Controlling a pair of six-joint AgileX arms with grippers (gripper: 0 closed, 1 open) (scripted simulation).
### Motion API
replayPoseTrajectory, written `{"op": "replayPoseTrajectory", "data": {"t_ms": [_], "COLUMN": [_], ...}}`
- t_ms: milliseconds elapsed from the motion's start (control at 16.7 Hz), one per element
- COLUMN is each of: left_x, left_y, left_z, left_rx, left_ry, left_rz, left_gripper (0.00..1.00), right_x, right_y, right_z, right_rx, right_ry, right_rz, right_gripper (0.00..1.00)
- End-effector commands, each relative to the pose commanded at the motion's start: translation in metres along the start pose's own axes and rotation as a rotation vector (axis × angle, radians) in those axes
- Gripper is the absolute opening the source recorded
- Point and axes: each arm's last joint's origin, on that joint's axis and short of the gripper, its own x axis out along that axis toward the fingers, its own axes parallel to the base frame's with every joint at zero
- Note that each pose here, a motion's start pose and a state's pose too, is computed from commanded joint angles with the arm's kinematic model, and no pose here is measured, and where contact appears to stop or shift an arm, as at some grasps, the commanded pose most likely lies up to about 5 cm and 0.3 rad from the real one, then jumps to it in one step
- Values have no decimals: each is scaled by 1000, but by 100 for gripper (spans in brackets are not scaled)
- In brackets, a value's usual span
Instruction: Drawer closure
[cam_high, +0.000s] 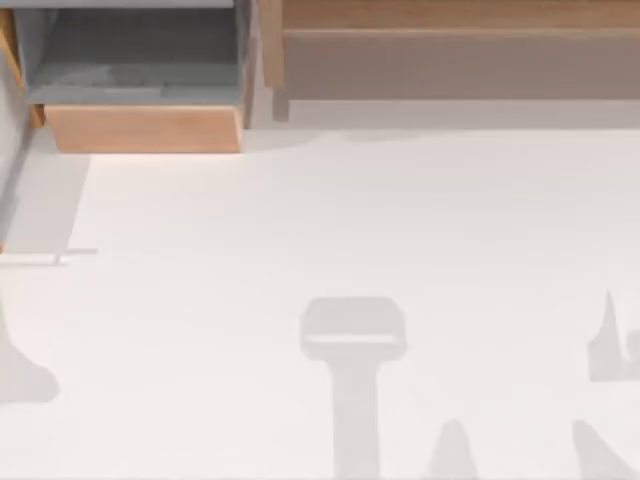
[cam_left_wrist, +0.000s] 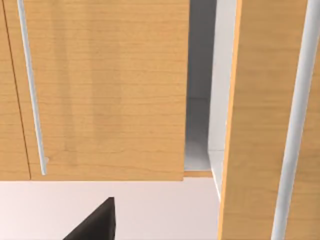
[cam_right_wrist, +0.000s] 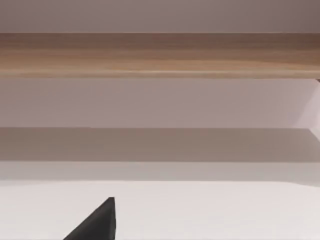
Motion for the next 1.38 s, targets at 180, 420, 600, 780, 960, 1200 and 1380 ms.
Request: {"op": "replayPoseTrajectory", "data": {"t_ms": [180, 420, 600, 780, 960, 1200, 1380], "left_x": [0, 15, 25, 25, 25, 25, 25], "left_y": [0, 0, 0, 0, 0, 0, 0], "left_z": [2, 0, 0, 0, 0, 0, 0], "left_rx": [-3, 0, 0, 0, 0, 0, 0], "left_ry": [-3, 0, 0, 0, 0, 0, 0], "left_rz": [-2, 0, 0, 0, 0, 0, 0], "left_gripper": [100, 100, 100, 100, 77, 47, 25], "right_x": [0, 0, 0, 0, 0, 0, 0], "right_y": [0, 0, 0, 0, 0, 0, 0], "right_z": [0, 0, 0, 0, 0, 0, 0], "right_rx": [0, 0, 0, 0, 0, 0, 0], "right_ry": [0, 0, 0, 0, 0, 0, 0], "right_rz": [0, 0, 0, 0, 0, 0, 0], "right_gripper": [100, 100, 100, 100, 100, 100, 100]}}
